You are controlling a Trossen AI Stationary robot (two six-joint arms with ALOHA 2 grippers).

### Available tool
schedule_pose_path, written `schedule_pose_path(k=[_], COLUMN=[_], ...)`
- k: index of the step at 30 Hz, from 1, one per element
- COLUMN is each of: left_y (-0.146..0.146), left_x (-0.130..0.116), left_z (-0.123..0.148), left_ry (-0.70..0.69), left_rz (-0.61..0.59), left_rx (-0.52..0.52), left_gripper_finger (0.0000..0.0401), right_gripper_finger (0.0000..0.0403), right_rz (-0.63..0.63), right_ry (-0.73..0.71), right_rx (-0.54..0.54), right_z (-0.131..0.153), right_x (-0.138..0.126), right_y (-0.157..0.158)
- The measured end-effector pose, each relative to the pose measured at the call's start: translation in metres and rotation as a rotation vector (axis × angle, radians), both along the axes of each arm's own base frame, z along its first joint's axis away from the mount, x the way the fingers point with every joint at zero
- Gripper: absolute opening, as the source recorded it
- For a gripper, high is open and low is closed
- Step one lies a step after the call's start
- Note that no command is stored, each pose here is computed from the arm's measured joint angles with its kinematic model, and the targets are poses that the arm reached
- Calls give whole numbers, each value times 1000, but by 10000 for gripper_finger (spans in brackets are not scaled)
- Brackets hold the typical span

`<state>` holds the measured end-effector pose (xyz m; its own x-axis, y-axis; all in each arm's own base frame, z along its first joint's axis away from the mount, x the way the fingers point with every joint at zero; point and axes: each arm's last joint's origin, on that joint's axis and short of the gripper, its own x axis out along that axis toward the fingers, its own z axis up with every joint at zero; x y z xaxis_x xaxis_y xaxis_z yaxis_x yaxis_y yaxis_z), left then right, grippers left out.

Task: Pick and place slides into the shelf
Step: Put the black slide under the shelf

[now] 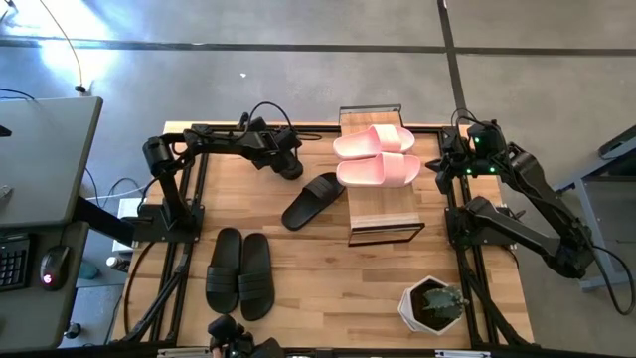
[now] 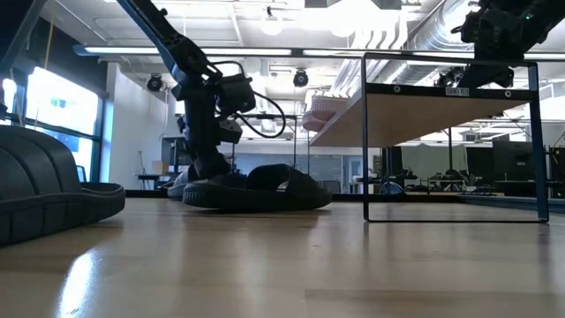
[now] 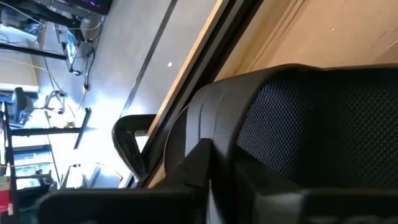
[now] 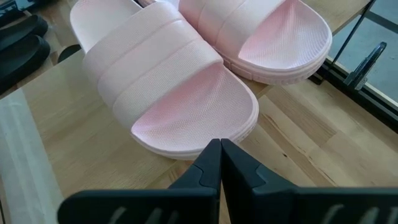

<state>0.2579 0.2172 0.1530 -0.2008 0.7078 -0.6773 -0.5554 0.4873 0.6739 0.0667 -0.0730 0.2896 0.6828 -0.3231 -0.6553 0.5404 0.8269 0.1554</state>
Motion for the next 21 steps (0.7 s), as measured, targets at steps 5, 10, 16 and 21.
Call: schedule_pose_path(k=[5,10,16,21], left_y=[-1,-5,-18,-42], left_x=[0,-1,-5,-10], left_z=[0,12,42,80], left_ry=[10,3,-50,-129], left_rz=[-5,-15,-35,-91], left_rx=[0,14,59,109], left_gripper_finger=[16,8,3,2], right_gripper_finger=[0,0,0,0], right_rz=[0,0,1,0], right_ry=[0,0,0,0], right_rx=[0,1,1,0], right_z=[0,0,0,0], right_x=[0,0,0,0], right_y=[0,0,0,0])
